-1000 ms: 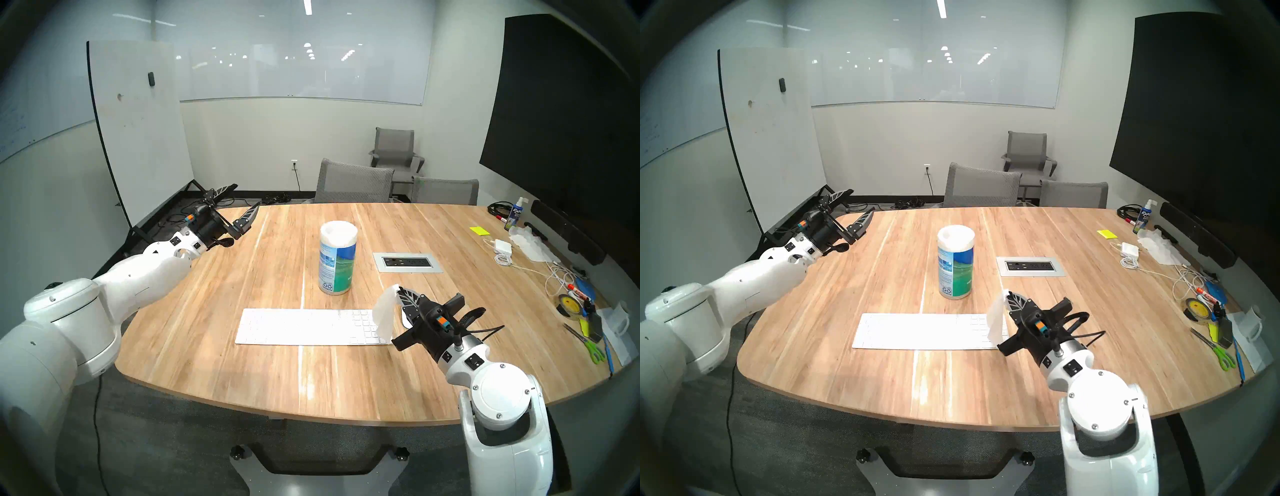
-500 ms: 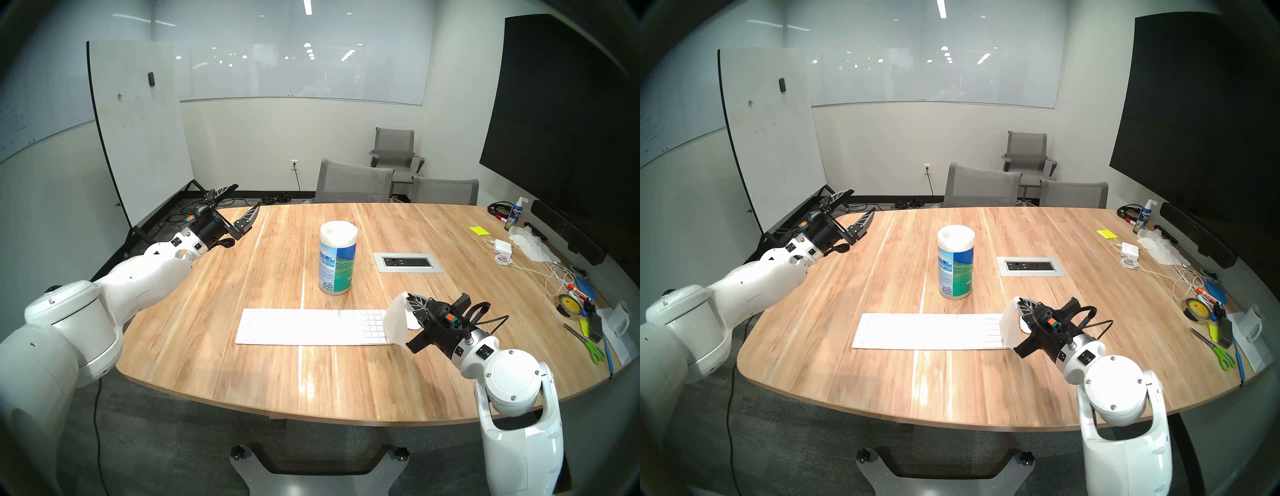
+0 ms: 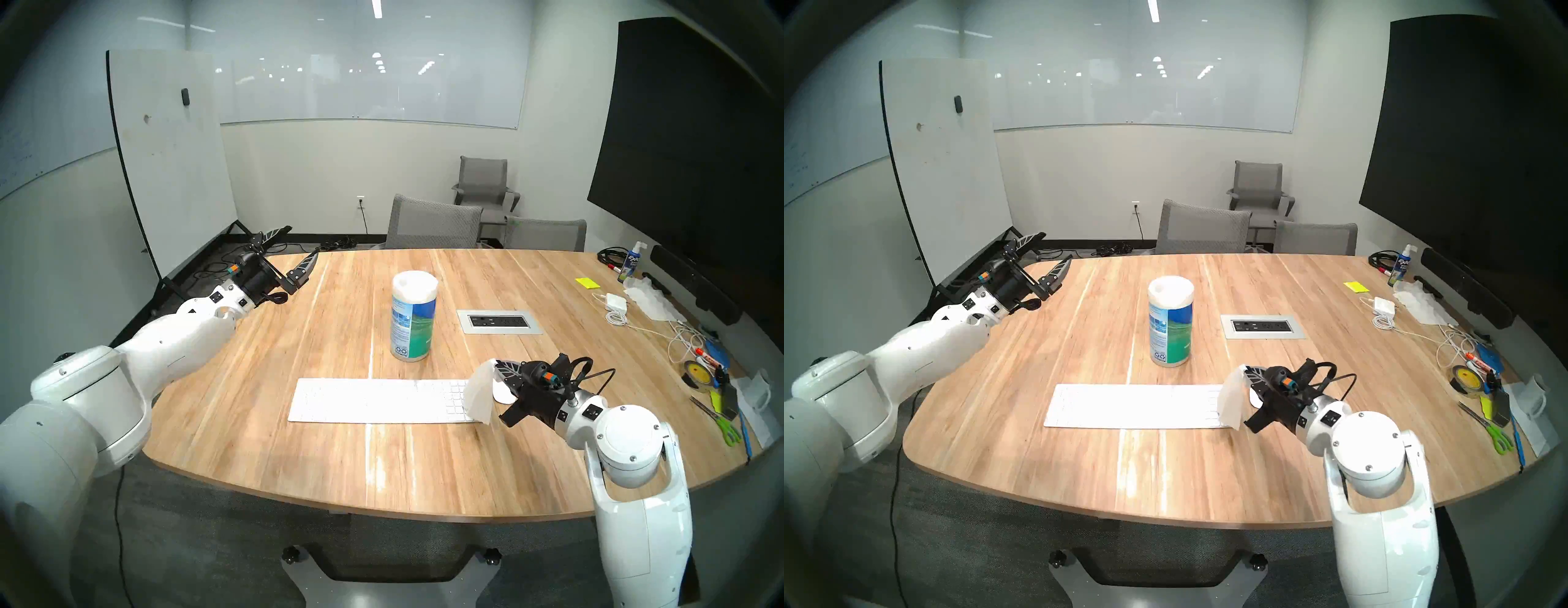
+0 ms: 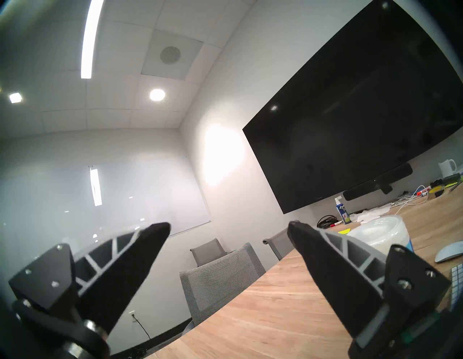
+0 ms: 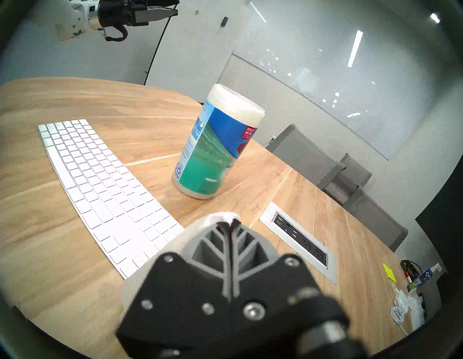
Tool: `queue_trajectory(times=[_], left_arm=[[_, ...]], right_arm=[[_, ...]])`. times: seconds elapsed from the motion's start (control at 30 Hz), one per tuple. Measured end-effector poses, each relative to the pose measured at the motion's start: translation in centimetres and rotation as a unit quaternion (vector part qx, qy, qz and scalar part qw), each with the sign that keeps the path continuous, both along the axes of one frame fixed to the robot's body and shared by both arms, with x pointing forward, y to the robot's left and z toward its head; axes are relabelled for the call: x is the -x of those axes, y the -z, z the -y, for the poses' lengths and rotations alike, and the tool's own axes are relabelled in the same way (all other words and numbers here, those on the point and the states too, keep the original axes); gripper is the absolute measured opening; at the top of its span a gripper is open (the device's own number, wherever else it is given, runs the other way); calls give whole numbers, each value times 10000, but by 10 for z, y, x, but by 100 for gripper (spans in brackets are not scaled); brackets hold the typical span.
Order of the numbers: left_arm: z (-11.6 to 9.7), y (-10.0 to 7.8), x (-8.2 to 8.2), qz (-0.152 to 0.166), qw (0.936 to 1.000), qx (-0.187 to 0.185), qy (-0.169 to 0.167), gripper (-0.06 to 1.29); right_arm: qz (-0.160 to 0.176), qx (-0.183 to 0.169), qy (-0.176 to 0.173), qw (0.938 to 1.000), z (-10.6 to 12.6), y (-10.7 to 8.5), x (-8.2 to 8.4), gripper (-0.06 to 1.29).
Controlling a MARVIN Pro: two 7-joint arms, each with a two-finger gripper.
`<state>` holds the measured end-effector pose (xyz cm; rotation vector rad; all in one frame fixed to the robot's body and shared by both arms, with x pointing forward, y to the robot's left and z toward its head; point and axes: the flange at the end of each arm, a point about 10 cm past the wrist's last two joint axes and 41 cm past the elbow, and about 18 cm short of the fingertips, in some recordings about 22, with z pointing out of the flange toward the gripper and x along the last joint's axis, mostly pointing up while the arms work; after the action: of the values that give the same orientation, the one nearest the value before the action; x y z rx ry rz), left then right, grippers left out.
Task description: Wipe the keyboards and mice with a disinfecting wipe, then set the wipe down
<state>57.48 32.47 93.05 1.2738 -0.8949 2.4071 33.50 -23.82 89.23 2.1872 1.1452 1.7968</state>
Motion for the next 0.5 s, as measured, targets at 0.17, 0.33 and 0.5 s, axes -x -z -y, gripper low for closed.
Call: queue_trajectory(times=[0.17,0.33,0.5], left_arm=[[0,0,0,15,10000,2,-6,127],[0,0,0,29,10000,8,-13,127],[0,0,0,41,10000,12,-18,127]], right_arm=[[-162,130,-113,9997,-2,13,-1,-3],[-261,335,-231,9988,-7,25,0,-3],[-279,475,-305,9980,-13,31,3,-3]])
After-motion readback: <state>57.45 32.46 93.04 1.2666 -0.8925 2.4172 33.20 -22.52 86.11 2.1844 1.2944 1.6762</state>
